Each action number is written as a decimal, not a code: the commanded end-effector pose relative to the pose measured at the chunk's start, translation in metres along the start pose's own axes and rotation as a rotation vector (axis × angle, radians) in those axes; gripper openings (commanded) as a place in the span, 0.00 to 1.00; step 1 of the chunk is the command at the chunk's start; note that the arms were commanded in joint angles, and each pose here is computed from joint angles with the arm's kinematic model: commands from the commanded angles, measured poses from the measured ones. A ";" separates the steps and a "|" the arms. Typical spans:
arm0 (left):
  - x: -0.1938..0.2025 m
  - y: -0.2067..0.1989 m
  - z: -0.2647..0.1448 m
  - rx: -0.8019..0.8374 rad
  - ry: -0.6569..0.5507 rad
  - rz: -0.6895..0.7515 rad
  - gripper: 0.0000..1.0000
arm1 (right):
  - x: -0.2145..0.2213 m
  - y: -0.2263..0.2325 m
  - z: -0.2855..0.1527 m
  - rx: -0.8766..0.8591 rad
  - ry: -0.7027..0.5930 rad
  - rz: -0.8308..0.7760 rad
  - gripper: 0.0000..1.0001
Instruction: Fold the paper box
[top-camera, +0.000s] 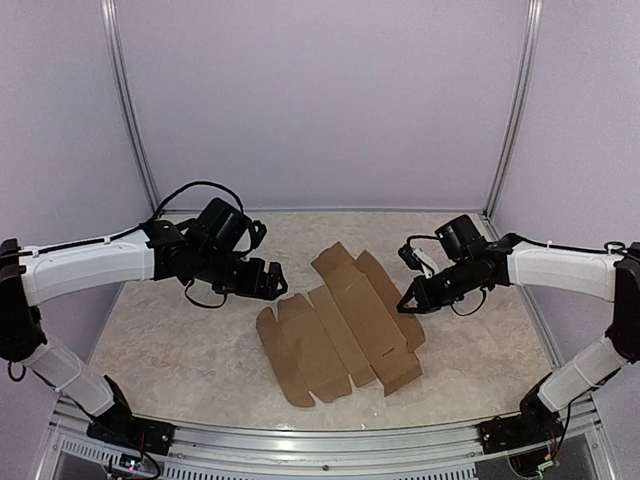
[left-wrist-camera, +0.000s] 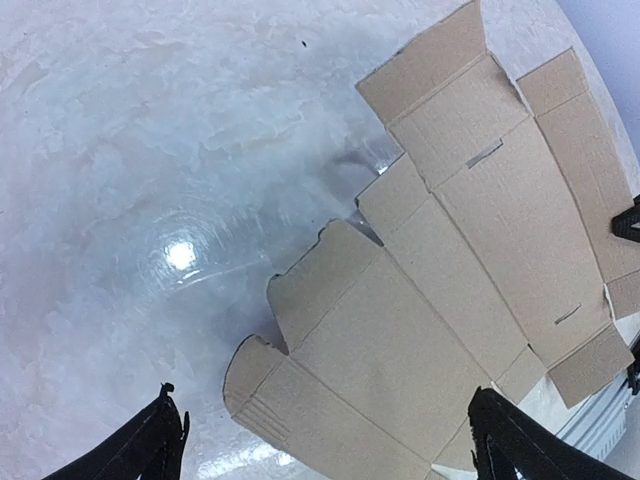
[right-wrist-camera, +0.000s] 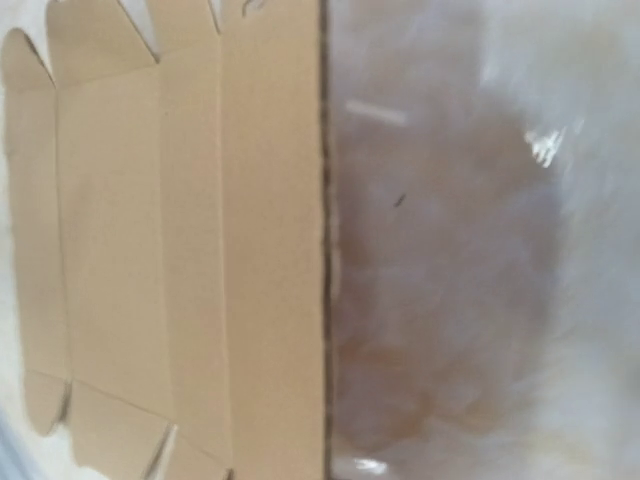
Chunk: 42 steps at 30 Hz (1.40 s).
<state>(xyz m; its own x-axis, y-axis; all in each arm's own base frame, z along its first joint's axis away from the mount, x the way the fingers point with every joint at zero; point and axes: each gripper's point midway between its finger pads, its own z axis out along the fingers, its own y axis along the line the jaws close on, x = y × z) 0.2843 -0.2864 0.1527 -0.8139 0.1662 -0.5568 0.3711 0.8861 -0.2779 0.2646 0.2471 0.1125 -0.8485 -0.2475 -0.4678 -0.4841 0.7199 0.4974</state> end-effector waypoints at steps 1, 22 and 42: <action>-0.012 0.013 -0.025 -0.041 -0.050 0.008 0.97 | -0.009 -0.007 -0.001 0.125 0.100 -0.143 0.00; -0.034 -0.016 -0.073 0.175 -0.228 -0.045 0.97 | -0.093 0.017 0.026 0.456 0.301 -0.781 0.00; -0.073 -0.003 -0.060 0.238 -0.326 -0.191 0.36 | -0.094 0.066 0.058 0.429 0.322 -1.054 0.00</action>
<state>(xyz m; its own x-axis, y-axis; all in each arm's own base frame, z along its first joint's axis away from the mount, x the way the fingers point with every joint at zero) 0.3064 -0.2702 0.2468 -0.7000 -0.1545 -0.6973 0.3525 0.7744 -0.5255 0.3301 0.3505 0.1516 -0.1364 -0.9509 -0.2778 -0.9150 0.2284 -0.3325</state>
